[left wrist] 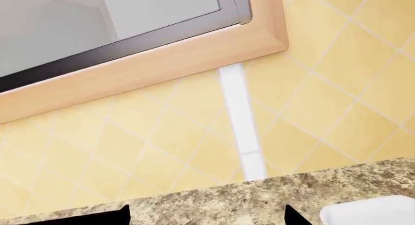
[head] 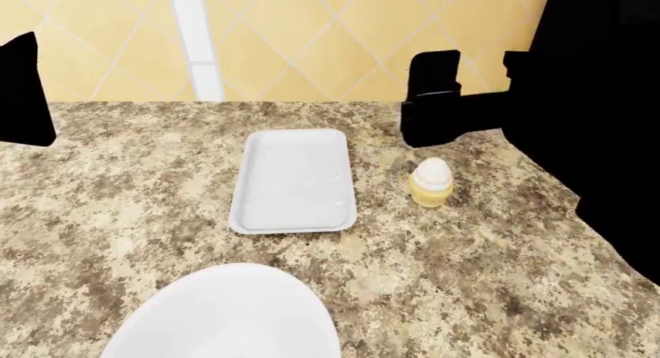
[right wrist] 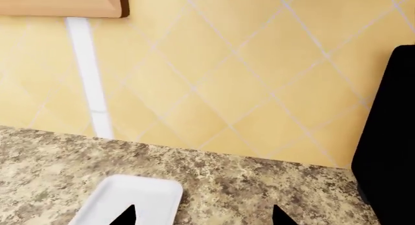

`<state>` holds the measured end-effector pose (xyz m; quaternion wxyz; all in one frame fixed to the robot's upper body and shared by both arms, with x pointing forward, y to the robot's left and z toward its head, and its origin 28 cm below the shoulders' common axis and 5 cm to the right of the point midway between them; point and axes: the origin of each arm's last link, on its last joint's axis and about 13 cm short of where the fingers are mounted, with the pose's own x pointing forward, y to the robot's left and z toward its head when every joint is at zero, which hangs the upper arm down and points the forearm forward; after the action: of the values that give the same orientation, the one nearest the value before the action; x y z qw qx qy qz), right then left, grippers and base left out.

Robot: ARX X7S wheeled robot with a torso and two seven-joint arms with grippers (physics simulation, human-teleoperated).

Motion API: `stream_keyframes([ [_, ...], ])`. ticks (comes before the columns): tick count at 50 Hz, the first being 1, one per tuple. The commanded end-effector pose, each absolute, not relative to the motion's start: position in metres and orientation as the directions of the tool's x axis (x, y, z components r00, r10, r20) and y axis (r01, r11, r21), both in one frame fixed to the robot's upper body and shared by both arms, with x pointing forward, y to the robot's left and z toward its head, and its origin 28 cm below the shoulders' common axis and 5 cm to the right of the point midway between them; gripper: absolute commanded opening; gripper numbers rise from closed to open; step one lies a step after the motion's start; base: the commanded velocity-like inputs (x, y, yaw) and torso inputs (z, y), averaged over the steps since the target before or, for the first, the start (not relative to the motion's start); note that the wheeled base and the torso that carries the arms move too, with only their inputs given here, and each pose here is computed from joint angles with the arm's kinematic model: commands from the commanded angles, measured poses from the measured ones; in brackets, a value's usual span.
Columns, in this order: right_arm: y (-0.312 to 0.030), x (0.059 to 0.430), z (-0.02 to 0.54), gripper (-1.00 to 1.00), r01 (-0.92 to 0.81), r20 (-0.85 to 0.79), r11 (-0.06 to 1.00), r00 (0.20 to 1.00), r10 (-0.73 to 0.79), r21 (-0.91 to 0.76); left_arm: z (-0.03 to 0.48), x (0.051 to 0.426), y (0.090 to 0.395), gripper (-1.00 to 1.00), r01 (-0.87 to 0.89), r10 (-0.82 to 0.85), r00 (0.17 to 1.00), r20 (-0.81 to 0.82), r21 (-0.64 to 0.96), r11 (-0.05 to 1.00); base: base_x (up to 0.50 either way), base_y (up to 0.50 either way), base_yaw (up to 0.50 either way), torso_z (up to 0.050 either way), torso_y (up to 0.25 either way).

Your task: Move the fresh-baked cupcake off the tray onto the counter, and place the bowl used for mixing into the sink.

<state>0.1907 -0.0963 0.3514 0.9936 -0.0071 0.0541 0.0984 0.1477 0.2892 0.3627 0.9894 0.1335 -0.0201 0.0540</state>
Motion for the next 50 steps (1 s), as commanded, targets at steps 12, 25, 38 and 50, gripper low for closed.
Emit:
stream_keyframes([
  [12, -0.082, 0.134, 0.417, 1.0, -0.329, 0.013, 0.942, 0.944, 0.329, 0.073, 0.349, 0.148, 0.29, 1.0, -0.111, 0.101, 0.994, 0.051, 0.255, 0.96, 0.0, 0.0, 0.0, 0.0, 0.0],
  [25, -0.071, 0.118, 0.424, 1.0, -0.461, -0.117, 0.872, 0.869, 0.481, 0.163, 0.346, 0.148, 0.292, 1.0, -0.114, 0.105, 0.993, 0.049, 0.25, 0.962, 0.0, 0.0, 0.0, 0.0, 0.0],
  [38, -0.059, 0.095, 0.429, 1.0, -0.515, -0.261, 0.847, 0.807, 0.53, 0.13, 0.346, 0.146, 0.292, 1.0, -0.117, 0.108, 0.993, 0.052, 0.247, 0.962, 0.0, 0.0, 0.0, 0.0, 0.0],
  [50, -0.051, 0.084, 0.432, 1.0, -0.524, -0.346, 0.847, 0.782, 0.519, 0.087, 0.344, 0.147, 0.293, 1.0, -0.12, 0.111, 0.993, 0.051, 0.247, 0.962, 0.0, 0.0, 0.0, 0.0, 0.0],
])
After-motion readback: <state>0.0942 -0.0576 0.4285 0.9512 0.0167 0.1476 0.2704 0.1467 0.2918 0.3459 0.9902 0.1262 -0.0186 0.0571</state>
